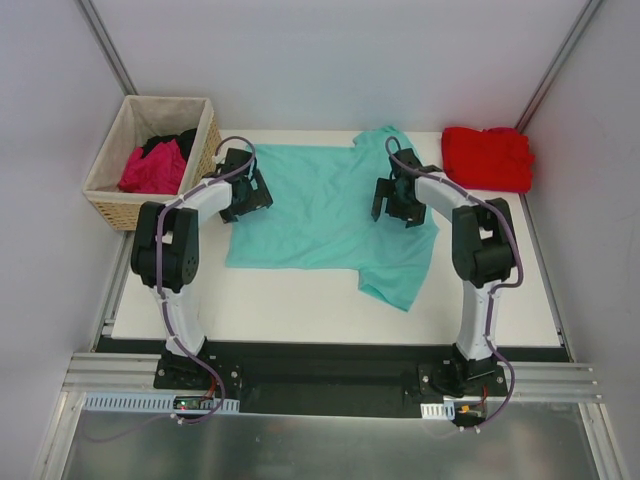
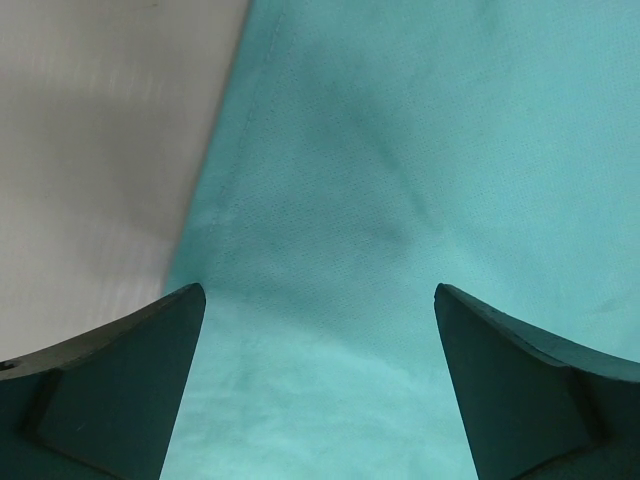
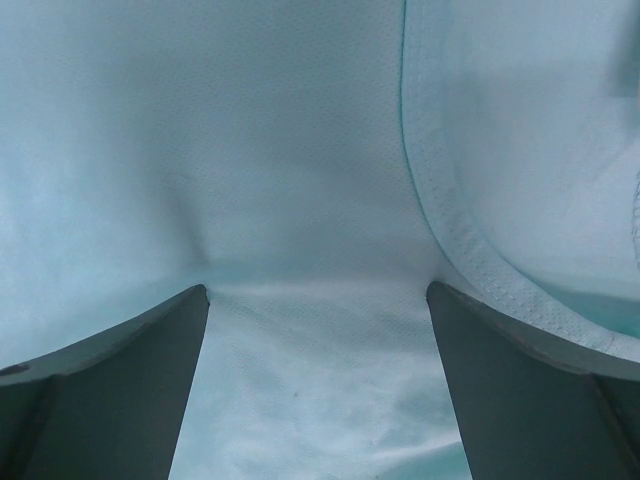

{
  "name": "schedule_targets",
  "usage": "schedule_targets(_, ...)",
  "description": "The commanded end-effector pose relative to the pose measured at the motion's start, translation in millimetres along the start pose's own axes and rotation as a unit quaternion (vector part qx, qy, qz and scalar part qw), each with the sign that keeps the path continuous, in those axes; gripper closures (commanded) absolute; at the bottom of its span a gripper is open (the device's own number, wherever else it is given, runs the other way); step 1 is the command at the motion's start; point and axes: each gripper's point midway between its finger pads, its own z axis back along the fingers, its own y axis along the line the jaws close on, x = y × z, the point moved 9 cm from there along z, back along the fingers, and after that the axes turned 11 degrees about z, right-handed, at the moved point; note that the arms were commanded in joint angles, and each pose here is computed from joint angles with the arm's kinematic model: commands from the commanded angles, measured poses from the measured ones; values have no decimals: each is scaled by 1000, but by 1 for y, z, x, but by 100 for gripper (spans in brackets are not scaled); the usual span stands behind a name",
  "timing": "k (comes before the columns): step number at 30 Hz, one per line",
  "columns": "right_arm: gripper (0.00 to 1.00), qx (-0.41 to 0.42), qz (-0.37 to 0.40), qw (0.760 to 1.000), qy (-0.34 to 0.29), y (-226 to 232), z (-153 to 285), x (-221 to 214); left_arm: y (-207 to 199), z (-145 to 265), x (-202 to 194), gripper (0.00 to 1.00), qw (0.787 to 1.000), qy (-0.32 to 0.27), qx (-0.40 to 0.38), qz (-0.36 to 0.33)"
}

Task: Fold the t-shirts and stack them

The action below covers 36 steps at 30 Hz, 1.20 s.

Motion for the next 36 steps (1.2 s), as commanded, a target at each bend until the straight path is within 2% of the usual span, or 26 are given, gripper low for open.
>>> schedule_targets(1, 4, -15, 8, 1000, -17, -8, 20, 10, -13, 29, 15, 1, 999, -11, -40, -9)
schedule_targets(6, 3, 7, 15, 994, -111, -2, 96, 20, -20, 90, 22, 1, 993, -42, -112, -14)
schedule_targets(8, 3, 15, 25, 992, -127, 6, 117, 9, -16, 116, 19, 1, 989, -54, -137, -13)
schedule_targets(9, 3, 24, 24, 988, -154, 6, 140, 5, -15, 124, 14, 1, 987, -43, -154, -15)
schedule_targets(11, 4, 28, 43, 988, -147, 16, 149, -20, 0, 137, -2, 1, 986, -35, -160, -10)
schedule_targets(13, 3, 28, 47, 984, -171, 15, 174, -38, 21, 141, -22, 1, 989, -29, -146, -9)
schedule_targets(15, 3, 25, 58, 985, -161, 15, 176, -68, 37, 141, -38, 1, 990, -19, -138, -7)
schedule_targets(16, 3, 25, 54, 981, -183, 11, 191, -77, 51, 140, -53, 1, 992, -11, -129, -4)
schedule_targets(17, 3, 21, 64, 983, -171, 9, 186, -94, 58, 138, -60, 1, 992, -8, -123, -2)
schedule_targets(22, 3, 24, 46, 977, -207, -8, 208, -132, 92, 131, -95, 1, 994, 7, -104, 9)
schedule_targets(28, 3, 28, 42, 969, -244, -25, 234, -155, 105, 118, -111, 1, 995, 10, -93, 45)
schedule_targets(36, 3, 29, 53, 966, -250, -32, 241, -164, 106, 95, -110, 3, 995, -6, -68, 76)
